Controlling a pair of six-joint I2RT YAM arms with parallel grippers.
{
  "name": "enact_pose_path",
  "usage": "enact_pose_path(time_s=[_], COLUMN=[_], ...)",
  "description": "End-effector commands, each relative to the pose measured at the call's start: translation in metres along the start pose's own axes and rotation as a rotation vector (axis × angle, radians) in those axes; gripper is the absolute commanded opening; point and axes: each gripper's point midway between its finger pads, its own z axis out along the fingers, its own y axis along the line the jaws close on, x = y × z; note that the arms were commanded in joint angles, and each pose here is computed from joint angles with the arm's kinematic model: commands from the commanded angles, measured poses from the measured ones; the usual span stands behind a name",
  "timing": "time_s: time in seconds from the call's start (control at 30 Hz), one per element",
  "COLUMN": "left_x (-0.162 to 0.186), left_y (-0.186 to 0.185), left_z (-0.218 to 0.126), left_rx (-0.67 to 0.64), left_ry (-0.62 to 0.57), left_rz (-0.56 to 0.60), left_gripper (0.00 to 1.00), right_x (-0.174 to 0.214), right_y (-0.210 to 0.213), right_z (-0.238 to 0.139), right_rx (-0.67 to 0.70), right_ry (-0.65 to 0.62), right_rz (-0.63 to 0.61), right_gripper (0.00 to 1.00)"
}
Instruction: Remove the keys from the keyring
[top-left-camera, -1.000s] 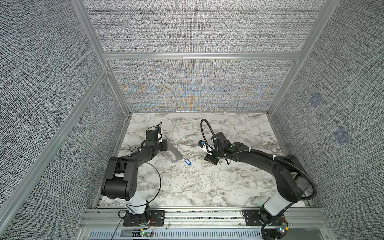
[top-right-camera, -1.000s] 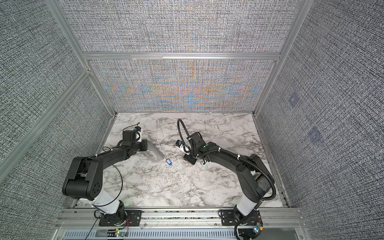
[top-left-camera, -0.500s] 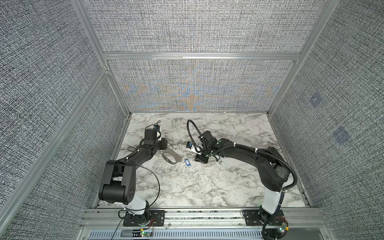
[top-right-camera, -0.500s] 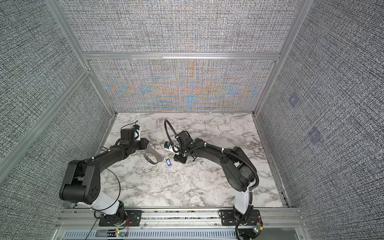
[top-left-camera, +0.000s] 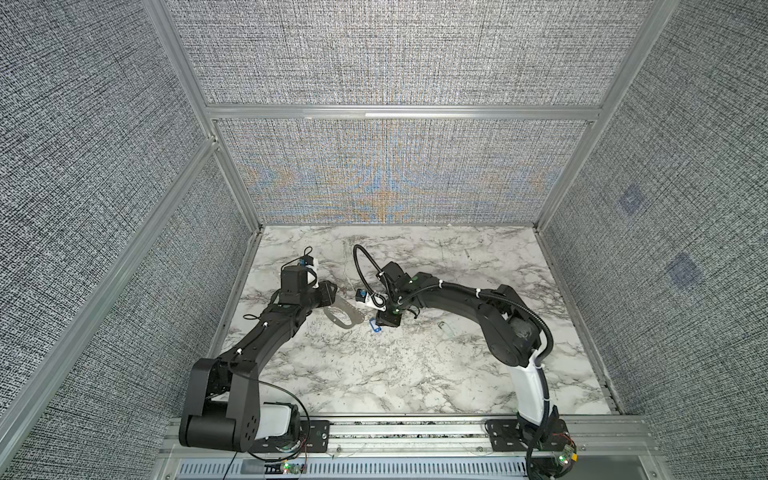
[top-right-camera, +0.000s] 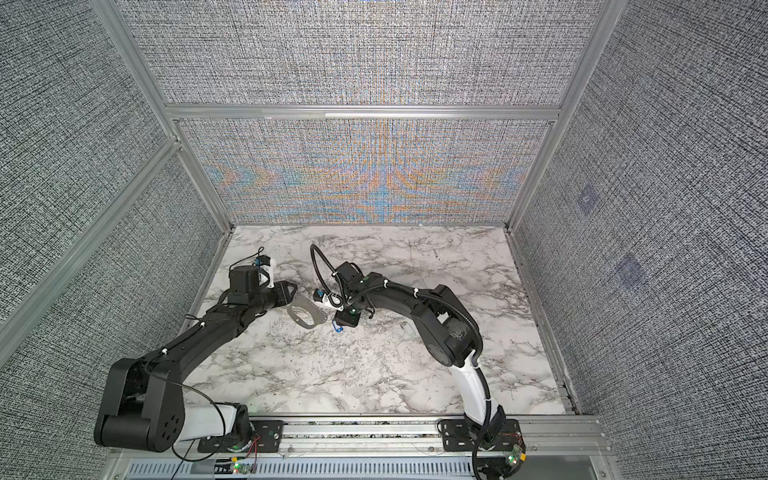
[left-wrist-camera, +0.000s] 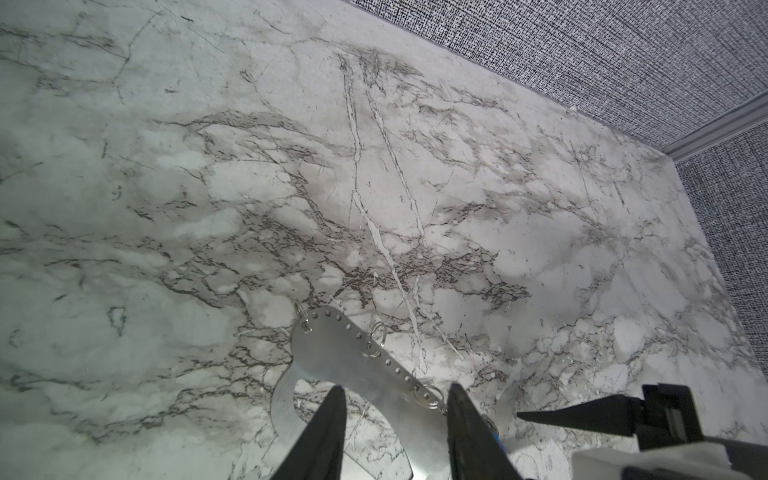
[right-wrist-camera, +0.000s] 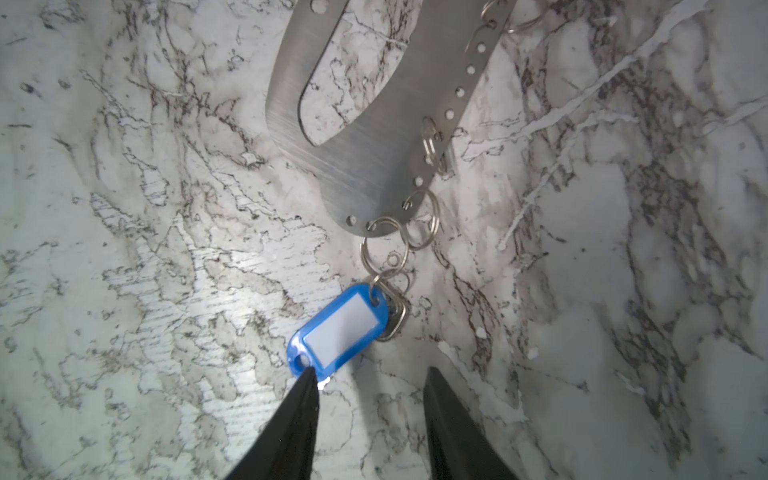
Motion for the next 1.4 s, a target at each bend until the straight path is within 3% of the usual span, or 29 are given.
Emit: enact_pose_path(time_s=[0.0, 0.3, 0.8, 0.93, 1.13, 1.37], left_x=[0.005, 0.021, 0.030, 0.031, 0.030, 0.027], left_y=[-0.004, -0.003, -0.002, -0.004, -0.003, -0.001], left_z=[-0.002, 0.001, 0.002, 0.001, -0.001, -0.007], left_rx=[0.027, 0.040, 0.043, 0.046, 0.040, 0.020], left_ry=[0.010, 0.052, 0.076, 0.074, 0.067, 0.046], left_rz=[-0.004, -0.011, -0.007, -0.002, -0.002, 0.012], left_gripper=[0.43, 0.43, 0.42, 0.42, 0.42, 0.42], right_x=[0.001, 0.003, 0.043, 0.044, 0.004, -0.005], right_y=[0.008, 0.006, 0.021, 0.020, 0.019, 0.012], right_z=[0.003, 0.019, -0.001, -0.010, -0.016, 0.007], right_rx=[-0.033, -0.019, -0.003, 0.005, -0.056, -0.083], right_ry=[0.017, 0.051, 0.146, 0.140, 0.029, 0.075], right_rz=[-0.016, -0.018, -0.134, -0.092, 0.031, 0.090], right_gripper=[0.45, 0.44, 0.29, 0.31, 0.41, 0.46])
